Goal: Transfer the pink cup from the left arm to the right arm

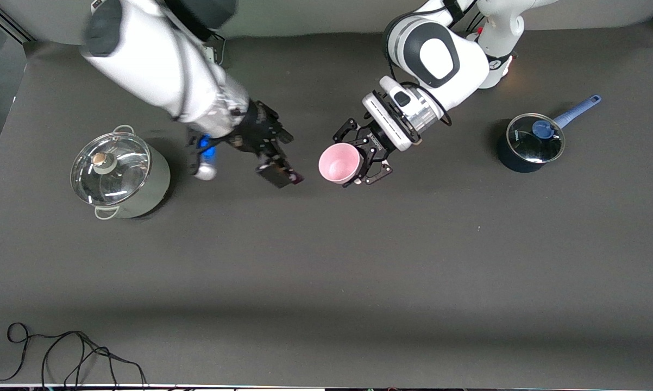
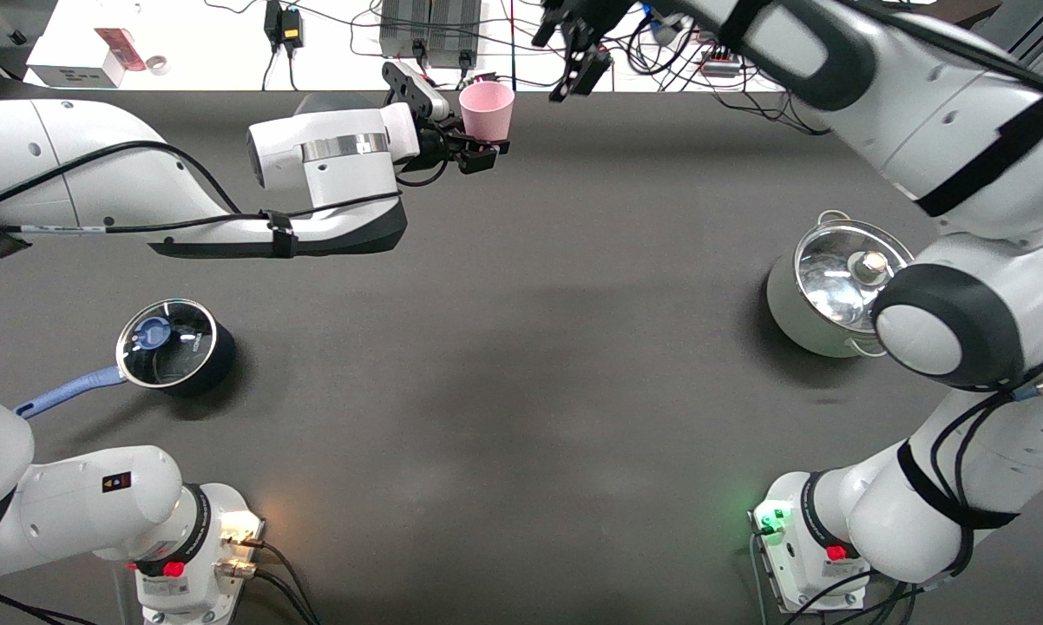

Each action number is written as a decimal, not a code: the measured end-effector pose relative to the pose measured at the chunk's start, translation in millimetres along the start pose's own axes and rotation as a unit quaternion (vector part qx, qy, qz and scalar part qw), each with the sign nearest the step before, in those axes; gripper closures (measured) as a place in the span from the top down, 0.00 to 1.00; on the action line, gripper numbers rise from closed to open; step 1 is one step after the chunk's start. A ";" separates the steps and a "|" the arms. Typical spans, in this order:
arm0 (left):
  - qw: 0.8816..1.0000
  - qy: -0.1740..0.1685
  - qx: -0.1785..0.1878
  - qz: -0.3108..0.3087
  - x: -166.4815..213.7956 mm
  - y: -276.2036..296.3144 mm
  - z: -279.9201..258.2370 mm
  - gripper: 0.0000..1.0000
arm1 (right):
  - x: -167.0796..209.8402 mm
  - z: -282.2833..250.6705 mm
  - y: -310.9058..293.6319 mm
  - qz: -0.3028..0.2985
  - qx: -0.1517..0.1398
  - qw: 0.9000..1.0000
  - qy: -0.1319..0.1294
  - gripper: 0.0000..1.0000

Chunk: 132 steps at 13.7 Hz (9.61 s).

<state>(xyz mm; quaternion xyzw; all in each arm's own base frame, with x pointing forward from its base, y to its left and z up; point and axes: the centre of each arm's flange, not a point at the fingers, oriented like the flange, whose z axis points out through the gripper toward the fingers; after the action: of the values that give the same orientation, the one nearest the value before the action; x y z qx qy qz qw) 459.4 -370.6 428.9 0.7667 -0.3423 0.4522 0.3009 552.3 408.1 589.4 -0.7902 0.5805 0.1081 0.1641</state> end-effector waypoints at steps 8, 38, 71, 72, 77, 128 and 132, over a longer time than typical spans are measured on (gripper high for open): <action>1.000 -0.002 0.002 -0.001 0.1 1.0 -0.1 0.65 | -39.0 27.3 13.3 -0.075 -0.023 0.996 0.042 1.00; 1.000 -0.004 0.007 -0.008 -1.7 -5.7 0.9 1.00 | -46.3 55.2 12.0 -0.160 -0.038 0.985 0.047 0.04; 0.946 -0.015 0.196 -0.257 -34.8 -193.9 -63.5 1.00 | 414.0 4.9 132.2 -0.574 -0.091 0.798 0.158 0.04; 0.939 -0.004 0.197 -0.281 -28.7 -197.0 -64.0 1.00 | 419.4 20.9 139.0 -0.572 -0.087 0.799 0.163 0.04; 0.899 0.043 0.196 -0.390 -7.1 -216.2 -71.8 1.00 | 443.0 78.4 145.0 -0.537 -0.067 0.828 0.149 0.04; 0.765 -0.483 0.252 -0.344 73.9 -261.3 -257.2 1.00 | 349.5 -181.9 114.9 -0.521 -0.205 0.827 0.046 1.00; 0.763 -0.486 0.258 -0.340 73.2 -263.2 -258.7 1.00 | 349.3 -182.0 114.8 -0.521 -0.205 0.827 0.046 1.00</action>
<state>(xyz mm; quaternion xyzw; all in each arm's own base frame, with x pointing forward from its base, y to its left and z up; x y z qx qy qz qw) 569.1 -35.8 560.8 0.9985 -0.0297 -0.0415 0.0193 545.1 -1.3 615.7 -0.9948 0.0540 0.0864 0.0033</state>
